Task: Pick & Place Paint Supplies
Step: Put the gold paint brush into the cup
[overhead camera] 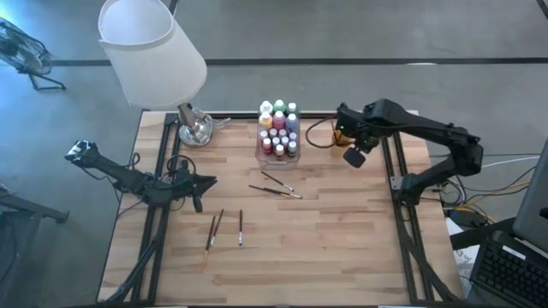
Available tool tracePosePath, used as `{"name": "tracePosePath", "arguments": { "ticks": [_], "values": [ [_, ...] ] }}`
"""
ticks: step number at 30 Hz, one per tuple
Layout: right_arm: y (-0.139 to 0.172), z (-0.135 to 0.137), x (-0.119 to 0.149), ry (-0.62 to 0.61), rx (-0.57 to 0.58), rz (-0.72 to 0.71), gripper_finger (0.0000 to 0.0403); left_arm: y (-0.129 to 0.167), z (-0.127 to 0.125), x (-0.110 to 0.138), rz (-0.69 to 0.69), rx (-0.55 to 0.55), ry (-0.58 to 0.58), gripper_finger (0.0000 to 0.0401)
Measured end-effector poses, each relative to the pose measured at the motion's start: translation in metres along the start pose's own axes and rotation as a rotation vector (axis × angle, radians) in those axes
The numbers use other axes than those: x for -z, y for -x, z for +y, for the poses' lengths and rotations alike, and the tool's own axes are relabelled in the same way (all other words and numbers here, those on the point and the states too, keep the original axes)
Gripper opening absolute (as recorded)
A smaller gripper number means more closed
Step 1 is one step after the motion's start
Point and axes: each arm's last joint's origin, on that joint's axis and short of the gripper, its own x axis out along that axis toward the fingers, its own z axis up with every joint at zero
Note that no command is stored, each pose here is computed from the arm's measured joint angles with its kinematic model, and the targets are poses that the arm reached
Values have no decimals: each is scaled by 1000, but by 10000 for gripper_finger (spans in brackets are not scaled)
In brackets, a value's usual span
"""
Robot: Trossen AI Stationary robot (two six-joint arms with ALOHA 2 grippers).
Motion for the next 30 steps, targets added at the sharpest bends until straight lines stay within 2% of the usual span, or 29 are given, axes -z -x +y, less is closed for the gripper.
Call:
{"name": "tracePosePath", "arguments": {
  "ticks": [15, 30],
  "values": [
    [-24, 14, -22, 20, 32, 111, 8, 0, 0, 0, 0, 0, 0, 56],
    [-36, 19, -31, 35, 51, 154, 8, 0, 0, 0, 0, -1, 0, 56]
  ]
}}
